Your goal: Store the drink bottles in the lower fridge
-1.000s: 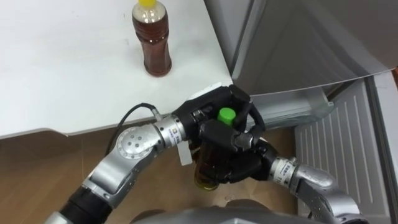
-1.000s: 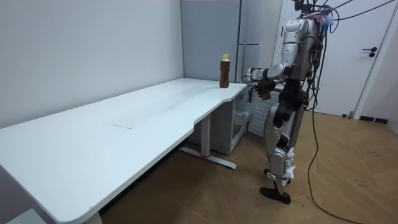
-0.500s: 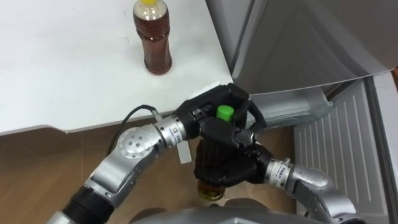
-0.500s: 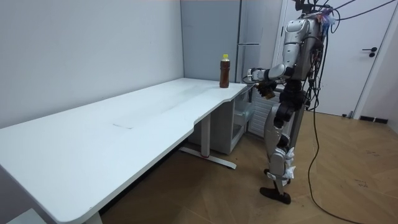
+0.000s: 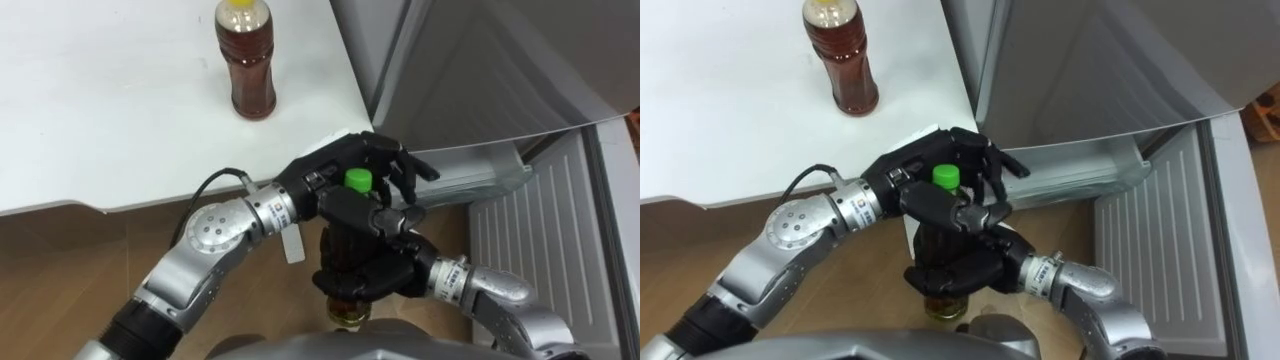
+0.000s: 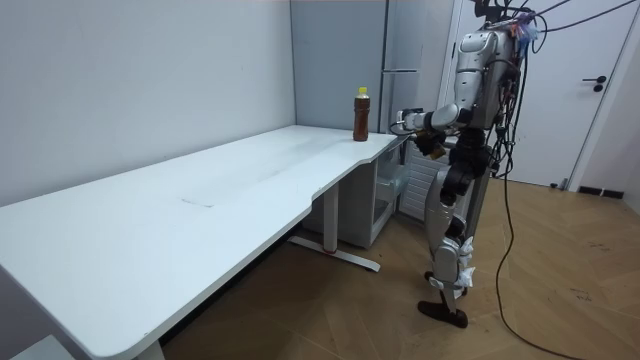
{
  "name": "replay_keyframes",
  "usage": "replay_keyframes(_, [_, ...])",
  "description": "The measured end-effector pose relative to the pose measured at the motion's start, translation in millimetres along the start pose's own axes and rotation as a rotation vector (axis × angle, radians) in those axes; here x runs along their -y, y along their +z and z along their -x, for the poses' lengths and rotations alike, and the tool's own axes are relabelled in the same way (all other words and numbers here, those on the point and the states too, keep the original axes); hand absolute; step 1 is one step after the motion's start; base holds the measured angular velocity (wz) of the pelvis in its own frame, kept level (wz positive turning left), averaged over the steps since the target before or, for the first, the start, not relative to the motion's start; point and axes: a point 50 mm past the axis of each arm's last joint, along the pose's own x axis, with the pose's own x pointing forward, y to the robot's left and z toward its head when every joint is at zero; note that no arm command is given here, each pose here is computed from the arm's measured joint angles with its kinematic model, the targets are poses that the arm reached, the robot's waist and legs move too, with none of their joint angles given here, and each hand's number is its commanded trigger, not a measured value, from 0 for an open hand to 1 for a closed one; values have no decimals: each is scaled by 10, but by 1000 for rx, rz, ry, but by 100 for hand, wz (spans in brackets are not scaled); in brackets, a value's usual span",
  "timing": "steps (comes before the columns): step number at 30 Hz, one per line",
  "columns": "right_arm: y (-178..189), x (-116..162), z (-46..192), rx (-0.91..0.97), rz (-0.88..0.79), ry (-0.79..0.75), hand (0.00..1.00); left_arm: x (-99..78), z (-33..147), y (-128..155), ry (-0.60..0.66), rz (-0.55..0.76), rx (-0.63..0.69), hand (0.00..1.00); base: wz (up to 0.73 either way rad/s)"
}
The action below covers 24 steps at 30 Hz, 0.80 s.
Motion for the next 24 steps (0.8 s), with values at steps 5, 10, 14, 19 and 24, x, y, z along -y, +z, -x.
replay_keyframes(5, [-121, -5, 47, -59, -39, -46, 100, 5, 53, -222, -6, 41, -87, 0, -2])
replay_keyframes(10, [-183, -16, 59, -109, -46, -52, 100, 3, 116, -325, -9, 52, -143, 0, -1])
replay_keyframes(14, [-222, -16, 73, -144, -52, -63, 100, -1, 161, -420, -10, 71, -182, 0, 0])
replay_keyframes(19, [-209, 12, 77, -153, -53, -83, 100, -10, 222, -544, -17, 102, -242, 0, 0])
replay_keyframes(24, [-200, 24, 79, -156, -58, -86, 100, -4, 258, -600, -49, 124, -281, 0, 0])
